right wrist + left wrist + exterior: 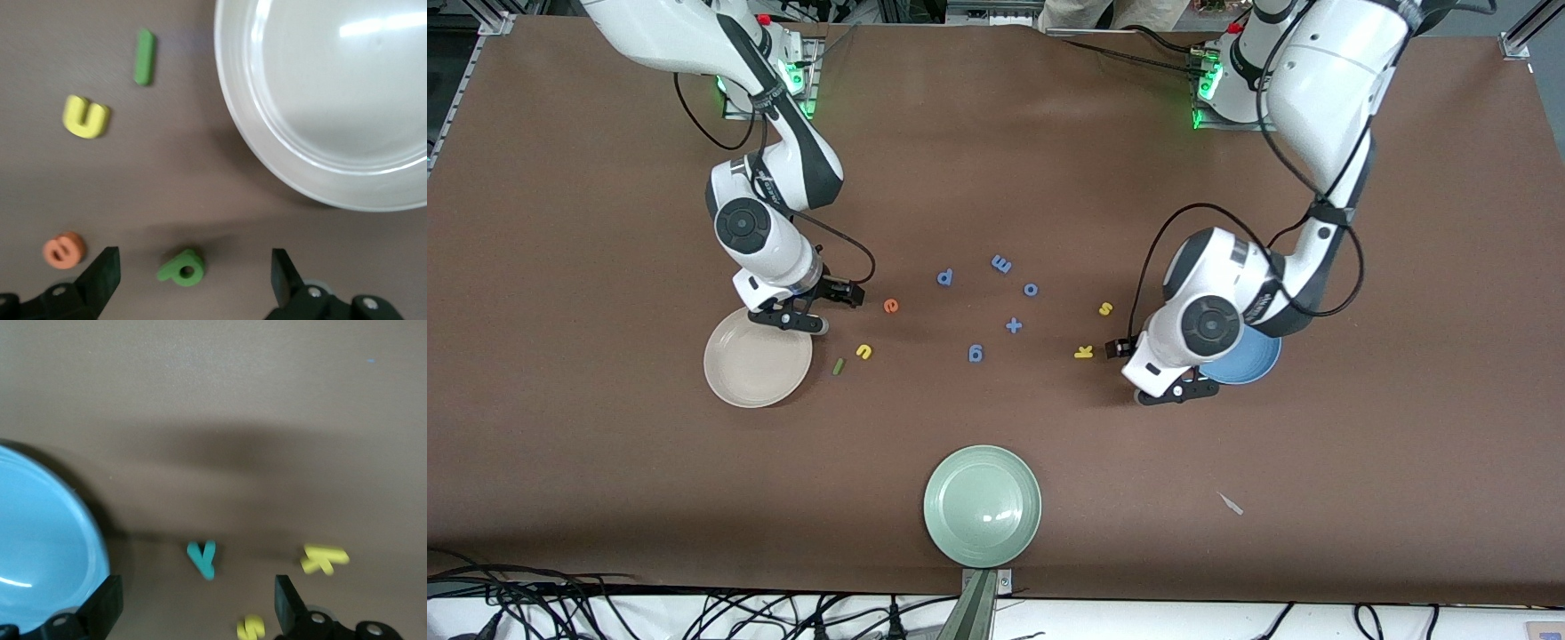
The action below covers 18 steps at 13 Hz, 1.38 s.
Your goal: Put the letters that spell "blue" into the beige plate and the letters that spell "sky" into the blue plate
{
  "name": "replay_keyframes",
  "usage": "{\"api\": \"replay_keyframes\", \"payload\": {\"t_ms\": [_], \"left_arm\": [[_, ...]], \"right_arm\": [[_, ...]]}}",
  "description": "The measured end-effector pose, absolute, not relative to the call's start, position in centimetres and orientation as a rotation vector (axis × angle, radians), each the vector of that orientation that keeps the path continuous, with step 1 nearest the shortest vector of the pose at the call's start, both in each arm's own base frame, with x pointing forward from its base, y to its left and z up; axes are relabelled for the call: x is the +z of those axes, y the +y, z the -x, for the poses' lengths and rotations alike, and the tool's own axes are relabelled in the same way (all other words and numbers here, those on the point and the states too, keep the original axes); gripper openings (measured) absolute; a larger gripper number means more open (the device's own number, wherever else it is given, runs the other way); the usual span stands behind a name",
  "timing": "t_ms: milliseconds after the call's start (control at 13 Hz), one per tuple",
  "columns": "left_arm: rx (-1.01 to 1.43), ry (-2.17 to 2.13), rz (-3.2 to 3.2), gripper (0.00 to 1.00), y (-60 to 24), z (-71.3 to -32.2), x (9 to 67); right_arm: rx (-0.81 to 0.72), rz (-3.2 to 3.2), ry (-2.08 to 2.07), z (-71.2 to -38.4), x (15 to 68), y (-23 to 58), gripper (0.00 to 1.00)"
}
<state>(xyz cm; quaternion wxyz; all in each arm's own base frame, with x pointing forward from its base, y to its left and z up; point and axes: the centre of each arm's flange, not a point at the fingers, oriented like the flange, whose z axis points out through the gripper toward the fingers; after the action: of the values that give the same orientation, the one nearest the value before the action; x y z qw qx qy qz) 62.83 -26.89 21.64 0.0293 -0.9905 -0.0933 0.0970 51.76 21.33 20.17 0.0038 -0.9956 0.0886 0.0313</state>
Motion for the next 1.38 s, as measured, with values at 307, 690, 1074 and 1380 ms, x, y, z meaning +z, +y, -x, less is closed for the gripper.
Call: {"api": "replay_keyframes", "payload": {"t_ms": [307,690,1074,1380], "left_arm": [[0.294,-0.381,3.001,0.93,-28.5,-61.8,18.6],[0.268,-0.439,3.007,0.66,-26.9,-62.8,18.0],[0.279,-0.44,3.004,0.43,-26.8,-62.6,17.2],[0.279,-0.441,3.006,0.01,-26.8,-62.6,17.2]], "right_arm": [[0.122,3.12,0.363,-50.3,18.7,21.7,1.0],[0.117,3.116,0.379,-49.9,18.0,22.4,0.99],[0.119,3.112,0.39,-49.7,16.6,22.3,0.87],[0.102,3.107,0.397,-49.9,17.2,22.4,0.55]]}}
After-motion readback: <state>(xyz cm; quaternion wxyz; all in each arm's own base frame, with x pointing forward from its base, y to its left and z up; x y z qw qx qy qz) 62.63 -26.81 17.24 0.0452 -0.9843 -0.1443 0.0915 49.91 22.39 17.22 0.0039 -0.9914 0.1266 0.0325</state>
